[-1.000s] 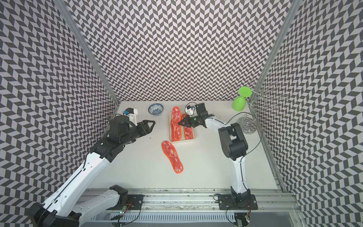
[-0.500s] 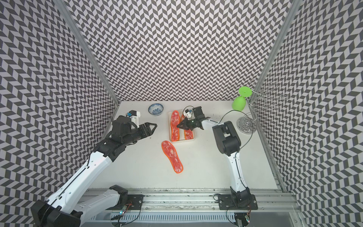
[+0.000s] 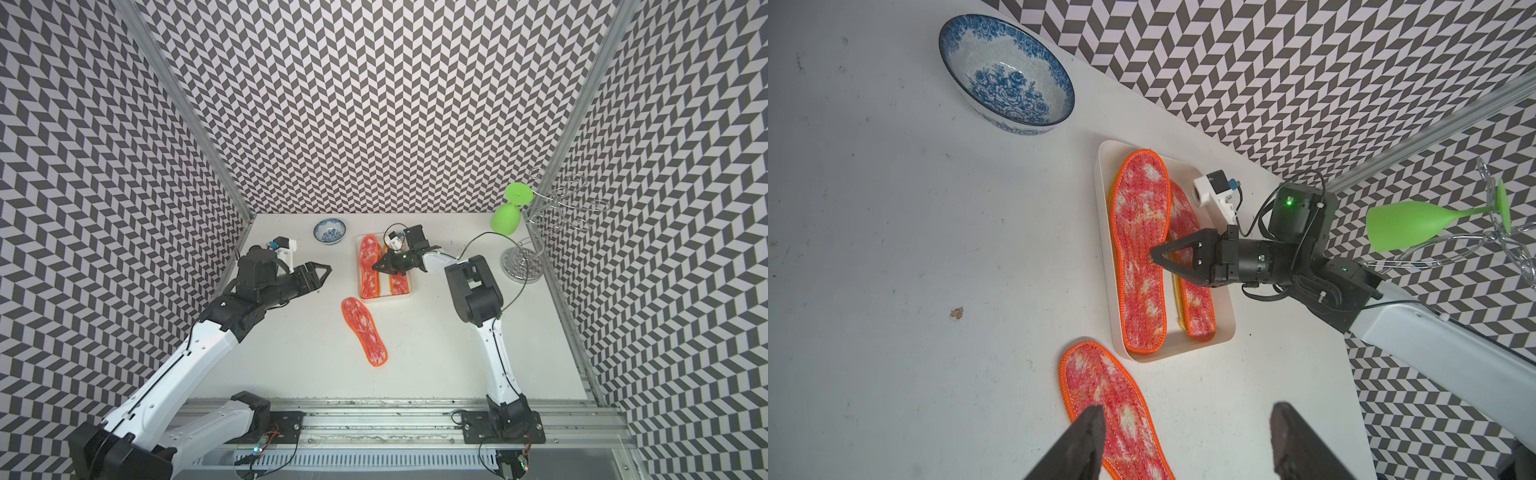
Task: Put the insoles into the storage box
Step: Place the insole in the storage box.
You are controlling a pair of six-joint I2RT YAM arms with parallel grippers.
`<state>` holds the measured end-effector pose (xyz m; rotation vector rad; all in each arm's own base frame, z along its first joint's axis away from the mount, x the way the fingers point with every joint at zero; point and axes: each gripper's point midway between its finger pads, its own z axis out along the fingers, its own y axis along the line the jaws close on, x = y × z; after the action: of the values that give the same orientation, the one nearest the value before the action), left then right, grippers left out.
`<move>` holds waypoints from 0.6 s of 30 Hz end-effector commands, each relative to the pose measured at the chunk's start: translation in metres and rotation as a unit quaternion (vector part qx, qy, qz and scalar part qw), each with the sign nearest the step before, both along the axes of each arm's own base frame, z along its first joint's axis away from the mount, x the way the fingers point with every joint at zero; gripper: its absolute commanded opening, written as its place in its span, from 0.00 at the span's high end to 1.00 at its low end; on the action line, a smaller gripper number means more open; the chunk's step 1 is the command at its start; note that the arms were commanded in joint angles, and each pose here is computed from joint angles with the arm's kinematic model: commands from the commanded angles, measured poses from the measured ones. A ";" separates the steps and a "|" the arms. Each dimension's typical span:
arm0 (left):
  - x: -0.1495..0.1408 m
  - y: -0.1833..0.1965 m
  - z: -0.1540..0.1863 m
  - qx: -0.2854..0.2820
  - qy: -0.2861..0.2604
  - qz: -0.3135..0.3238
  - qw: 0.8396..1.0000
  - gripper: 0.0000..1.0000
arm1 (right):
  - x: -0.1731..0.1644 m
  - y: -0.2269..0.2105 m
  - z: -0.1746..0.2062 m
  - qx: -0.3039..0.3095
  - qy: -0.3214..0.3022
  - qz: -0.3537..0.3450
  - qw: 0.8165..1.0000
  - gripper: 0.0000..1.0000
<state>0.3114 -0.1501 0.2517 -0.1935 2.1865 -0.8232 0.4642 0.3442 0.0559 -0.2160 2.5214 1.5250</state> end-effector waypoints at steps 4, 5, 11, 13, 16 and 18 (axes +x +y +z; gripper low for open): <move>0.000 -0.002 -0.001 -0.002 -0.004 -0.012 1.000 0.33 | 0.006 -0.001 -0.007 -0.032 -0.023 0.000 0.999 0.83; 0.000 -0.002 -0.001 -0.002 -0.003 -0.013 1.000 0.33 | 0.008 -0.001 -0.006 -0.037 -0.026 -0.003 0.999 0.79; 0.000 -0.003 -0.006 0.000 0.005 -0.016 1.000 0.32 | 0.015 -0.007 0.006 -0.069 -0.045 -0.014 0.997 0.62; 0.000 -0.003 -0.012 0.002 0.013 -0.015 1.000 0.32 | 0.017 -0.009 0.016 -0.076 -0.055 -0.021 0.995 0.58; -0.001 -0.005 -0.023 0.001 0.029 -0.020 0.999 0.32 | 0.015 -0.010 0.027 -0.083 -0.061 -0.024 0.994 0.53; -0.001 -0.007 -0.031 0.001 0.040 -0.024 0.999 0.32 | 0.010 -0.008 0.031 -0.083 -0.061 -0.019 0.994 0.52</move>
<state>0.3114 -0.1542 0.2314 -0.1921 2.2464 -0.8380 0.4746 0.3311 0.0541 -0.2198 2.5945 1.2914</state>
